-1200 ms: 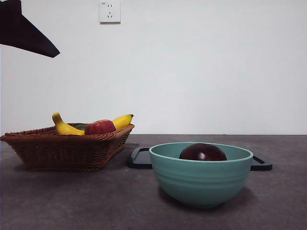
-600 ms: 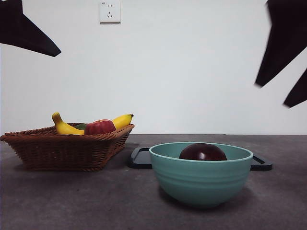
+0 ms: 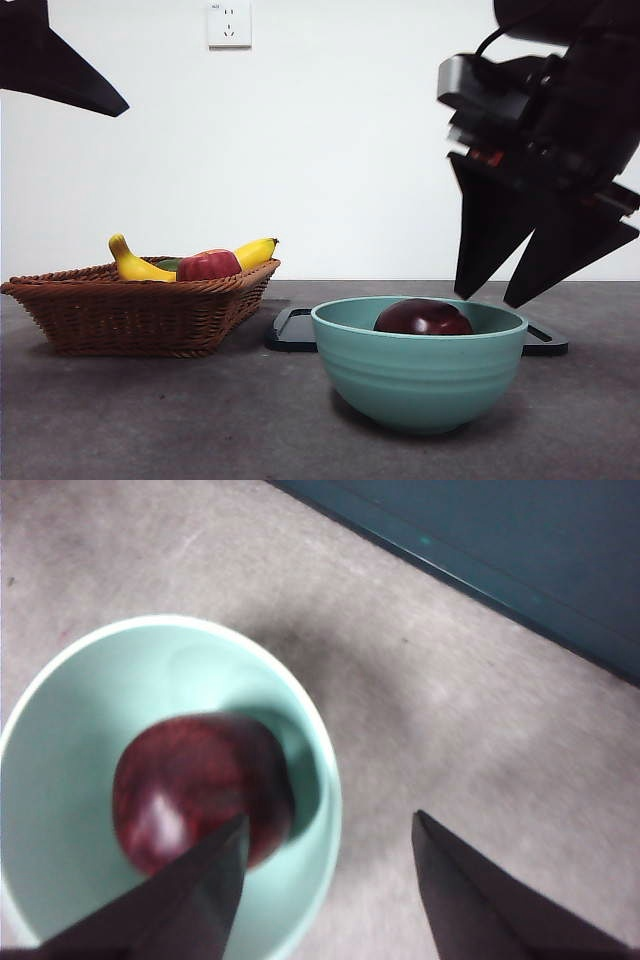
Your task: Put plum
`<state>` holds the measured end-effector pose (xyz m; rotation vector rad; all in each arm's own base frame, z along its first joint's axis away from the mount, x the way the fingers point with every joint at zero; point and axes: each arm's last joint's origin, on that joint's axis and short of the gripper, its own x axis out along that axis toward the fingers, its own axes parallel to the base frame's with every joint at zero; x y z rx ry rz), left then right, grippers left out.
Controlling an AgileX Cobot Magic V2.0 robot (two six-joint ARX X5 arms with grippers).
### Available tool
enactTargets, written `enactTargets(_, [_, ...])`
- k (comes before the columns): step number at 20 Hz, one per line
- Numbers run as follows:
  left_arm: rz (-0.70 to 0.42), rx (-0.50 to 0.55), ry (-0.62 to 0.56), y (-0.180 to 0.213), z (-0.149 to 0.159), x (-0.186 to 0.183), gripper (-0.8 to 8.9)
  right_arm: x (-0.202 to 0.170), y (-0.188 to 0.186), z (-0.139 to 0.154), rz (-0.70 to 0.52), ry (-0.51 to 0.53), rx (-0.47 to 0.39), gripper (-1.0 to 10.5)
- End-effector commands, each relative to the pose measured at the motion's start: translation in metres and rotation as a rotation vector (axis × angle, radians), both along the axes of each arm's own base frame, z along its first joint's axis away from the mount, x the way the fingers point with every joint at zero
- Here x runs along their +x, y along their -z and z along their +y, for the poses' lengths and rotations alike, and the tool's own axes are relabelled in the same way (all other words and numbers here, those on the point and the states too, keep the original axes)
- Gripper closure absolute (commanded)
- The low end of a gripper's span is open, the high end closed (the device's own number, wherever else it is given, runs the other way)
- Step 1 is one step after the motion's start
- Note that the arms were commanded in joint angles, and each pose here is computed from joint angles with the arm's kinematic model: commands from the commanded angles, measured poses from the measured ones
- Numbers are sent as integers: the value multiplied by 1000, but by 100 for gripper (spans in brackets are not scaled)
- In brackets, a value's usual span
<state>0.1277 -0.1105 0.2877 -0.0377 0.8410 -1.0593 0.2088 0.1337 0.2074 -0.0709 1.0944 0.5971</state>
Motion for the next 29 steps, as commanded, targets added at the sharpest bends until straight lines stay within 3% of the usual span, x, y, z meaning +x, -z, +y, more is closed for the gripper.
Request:
enactTargets(1, [-14,-10,15,-3,-2,0,411,4,7,7,5,5,-14,742])
enactTargets(5, [-14,-10,15,-3,-2,0,411,8,18,11,33,1,-32,767])
enactTargets(10, [-15,-10,15,-3,-2,0,411,11,19,13,18,0,-21,939])
enactTargets(13, [-15,-11,15,-3,-2,0,410,12,16,14,17,-3,-9,939])
enactTargets(21, [-16,-12,15,-3,-2,0,410,31,-32,16,-70,43,49,939])
enactTargets(29, [-16,-12,15,-3,-2,0,410,91,-74,-11,-204,210,81,940])
